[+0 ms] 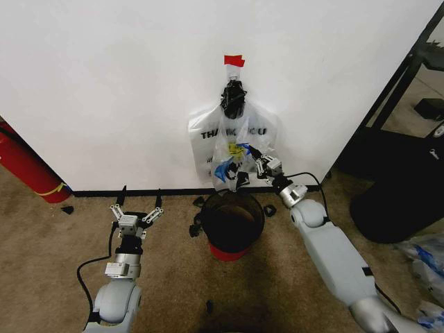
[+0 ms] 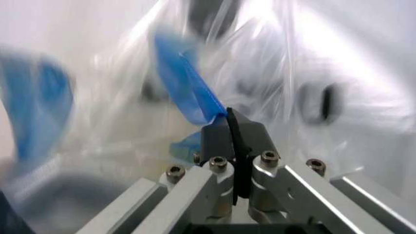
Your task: Pick up the garbage bag from the wall and place it over the trash bin.
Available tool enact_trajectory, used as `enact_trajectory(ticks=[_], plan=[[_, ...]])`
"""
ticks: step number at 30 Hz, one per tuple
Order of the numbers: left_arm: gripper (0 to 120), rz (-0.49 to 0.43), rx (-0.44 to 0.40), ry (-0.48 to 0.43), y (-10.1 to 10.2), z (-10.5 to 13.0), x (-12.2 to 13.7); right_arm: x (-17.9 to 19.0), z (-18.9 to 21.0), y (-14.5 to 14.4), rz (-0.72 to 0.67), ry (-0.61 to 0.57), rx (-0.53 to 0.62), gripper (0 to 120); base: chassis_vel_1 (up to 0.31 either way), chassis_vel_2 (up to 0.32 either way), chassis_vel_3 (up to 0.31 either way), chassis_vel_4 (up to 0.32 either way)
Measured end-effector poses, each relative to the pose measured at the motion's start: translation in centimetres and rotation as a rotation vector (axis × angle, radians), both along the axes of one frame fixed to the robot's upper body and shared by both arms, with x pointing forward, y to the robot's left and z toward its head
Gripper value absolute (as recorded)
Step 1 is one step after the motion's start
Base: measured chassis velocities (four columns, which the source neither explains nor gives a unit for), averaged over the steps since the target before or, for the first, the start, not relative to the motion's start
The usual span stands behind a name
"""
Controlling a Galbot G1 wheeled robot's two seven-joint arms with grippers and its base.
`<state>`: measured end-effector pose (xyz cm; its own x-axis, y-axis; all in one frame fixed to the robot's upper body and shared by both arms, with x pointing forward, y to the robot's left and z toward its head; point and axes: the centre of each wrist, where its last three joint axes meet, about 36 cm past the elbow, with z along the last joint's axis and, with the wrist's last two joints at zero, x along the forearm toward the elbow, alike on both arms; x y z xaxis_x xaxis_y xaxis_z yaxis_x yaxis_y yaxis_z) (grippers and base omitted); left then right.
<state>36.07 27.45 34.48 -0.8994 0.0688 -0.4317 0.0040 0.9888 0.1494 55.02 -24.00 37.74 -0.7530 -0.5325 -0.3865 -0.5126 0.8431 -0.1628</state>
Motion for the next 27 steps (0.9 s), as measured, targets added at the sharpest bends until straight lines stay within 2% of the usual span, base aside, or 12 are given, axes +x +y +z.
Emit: enact_trajectory(ticks=[6, 8, 12, 14, 15, 17, 19, 20, 21, 26, 27], plan=[[100, -0.042, -0.021, -0.006, -0.9, 0.7, 0.3, -7.4, -0.4, 1.1, -0.001, 0.092, 0.248, 0, 0.000, 0.000, 0.000, 0.000], [100, -0.046, -0.026, -0.005, -1.0, 0.8, 0.3, -7.7, -0.4, 1.1, -0.001, 0.096, 0.257, 0, 0.000, 0.000, 0.000, 0.000], [100, -0.094, -0.100, 0.005, -1.7, 2.6, 0.3, -11.3, -1.0, 1.8, -0.005, 0.138, 0.355, 0, 0.000, 0.000, 0.000, 0.000], [100, -0.119, -0.126, 0.009, -2.0, 2.9, 0.3, -11.8, -1.1, 1.9, -0.006, 0.146, 0.372, 0, 0.000, 0.000, 0.000, 0.000], [100, -0.163, -0.159, 0.015, -2.3, 3.3, 0.2, -12.3, -1.2, 2.1, -0.006, 0.154, 0.394, 0, 0.000, 0.000, 0.000, 0.000], [100, -0.301, -0.208, 0.026, -2.6, 3.8, 0.0, -12.8, -1.0, 2.6, 0.002, 0.168, 0.450, 0, 0.000, 0.000, 0.000, 0.000], [100, -0.427, -0.198, 0.033, -3.2, 4.0, -0.1, -13.1, -0.4, 3.4, 0.021, 0.186, 0.526, 0, 0.000, 0.000, 0.000, 0.000], [100, -0.453, -0.190, 0.035, -3.6, 4.0, 0.0, -13.1, -0.1, 3.7, 0.030, 0.190, 0.561, 0, 0.000, 0.000, 0.000, 0.000], [100, -0.453, -0.190, 0.035, -3.6, 4.0, 0.0, -13.1, -0.1, 3.7, 0.030, 0.190, 0.561, 0, 0.000, 0.000, 0.000, 0.000], [100, -0.444, -0.226, 0.125, -7.1, 4.2, 1.4, -13.9, 0.6, 5.1, 0.052, 0.212, 0.714, 0, 0.000, 0.000, 0.000, 0.000], [100, -0.444, -0.226, 0.125, -7.1, 4.2, 1.4, -13.9, 0.6, 5.1, 0.052, 0.212, 0.714, 0, 0.000, 0.000, 0.000, 0.000]])
